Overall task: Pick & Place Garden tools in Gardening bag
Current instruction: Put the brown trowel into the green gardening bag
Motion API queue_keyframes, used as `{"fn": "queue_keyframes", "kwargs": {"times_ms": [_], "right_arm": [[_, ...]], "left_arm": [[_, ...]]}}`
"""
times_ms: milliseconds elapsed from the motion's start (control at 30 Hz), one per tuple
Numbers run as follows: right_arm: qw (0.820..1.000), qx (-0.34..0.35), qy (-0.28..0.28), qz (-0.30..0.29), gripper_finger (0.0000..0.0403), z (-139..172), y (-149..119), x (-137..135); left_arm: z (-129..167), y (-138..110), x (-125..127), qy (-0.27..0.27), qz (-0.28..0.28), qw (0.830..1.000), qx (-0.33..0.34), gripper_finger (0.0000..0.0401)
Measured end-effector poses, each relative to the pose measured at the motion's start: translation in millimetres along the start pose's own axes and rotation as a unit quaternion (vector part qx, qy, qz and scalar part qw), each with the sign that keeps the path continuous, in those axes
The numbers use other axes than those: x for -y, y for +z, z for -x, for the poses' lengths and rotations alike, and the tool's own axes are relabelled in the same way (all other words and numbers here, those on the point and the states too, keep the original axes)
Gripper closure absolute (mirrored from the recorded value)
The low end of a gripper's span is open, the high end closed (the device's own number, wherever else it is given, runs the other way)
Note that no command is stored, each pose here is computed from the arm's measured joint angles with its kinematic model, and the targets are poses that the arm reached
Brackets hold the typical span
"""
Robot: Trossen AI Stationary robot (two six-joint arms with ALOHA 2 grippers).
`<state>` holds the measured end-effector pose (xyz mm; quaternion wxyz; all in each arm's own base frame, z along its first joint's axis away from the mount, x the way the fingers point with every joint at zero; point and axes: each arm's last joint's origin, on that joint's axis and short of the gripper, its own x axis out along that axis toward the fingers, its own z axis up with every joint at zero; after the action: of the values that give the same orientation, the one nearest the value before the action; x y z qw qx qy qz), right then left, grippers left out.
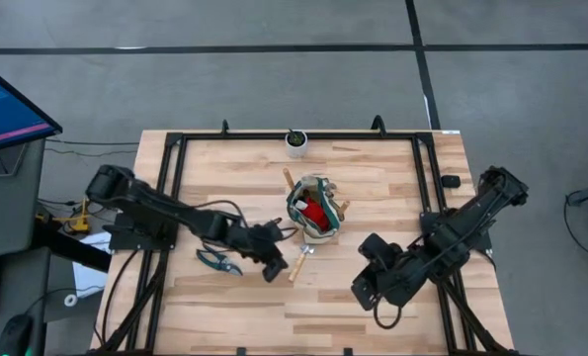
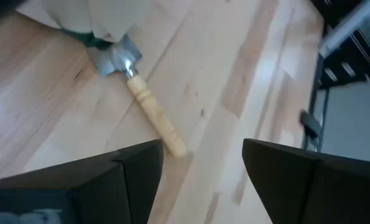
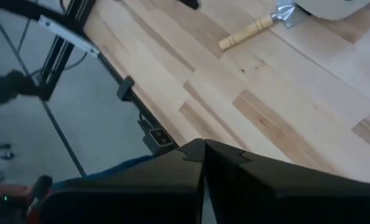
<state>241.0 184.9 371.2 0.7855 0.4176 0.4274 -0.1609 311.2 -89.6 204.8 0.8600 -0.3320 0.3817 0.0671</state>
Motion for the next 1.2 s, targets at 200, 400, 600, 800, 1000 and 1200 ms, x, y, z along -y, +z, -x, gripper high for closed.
{"fn": "queue_keyframes", "kwargs": {"times_ms": [200, 400, 600, 800, 1000, 1200], "right_arm": [[0.999, -0.009, 0.004, 0.053, 0.0403, 2, -9, -1], [0.996, -0.017, 0.002, 0.089, 0.0403, 2, -18, -1], [0.995, -0.024, 0.009, 0.101, 0.0403, 5, -28, -2], [0.993, -0.018, 0.022, 0.111, 0.0403, 8, -37, -4], [0.993, -0.005, 0.032, 0.112, 0.0403, 9, -39, -6], [0.993, -0.004, 0.032, 0.111, 0.0403, 9, -39, -6]], "left_arm": [[-32, 3, 4, 0.040, 0.020, 0.999, 0.006, 0.0192], [-64, 2, 5, 0.069, 0.029, 0.997, -0.003, 0.0192], [-81, -6, -2, 0.095, 0.054, 0.994, -0.015, 0.0192], [-93, -19, -6, 0.118, 0.057, 0.991, -0.026, 0.0192], [-97, -34, 0, 0.134, 0.053, 0.989, -0.022, 0.0200], [-94, -45, -1, 0.147, 0.047, 0.986, -0.069, 0.0284]]}}
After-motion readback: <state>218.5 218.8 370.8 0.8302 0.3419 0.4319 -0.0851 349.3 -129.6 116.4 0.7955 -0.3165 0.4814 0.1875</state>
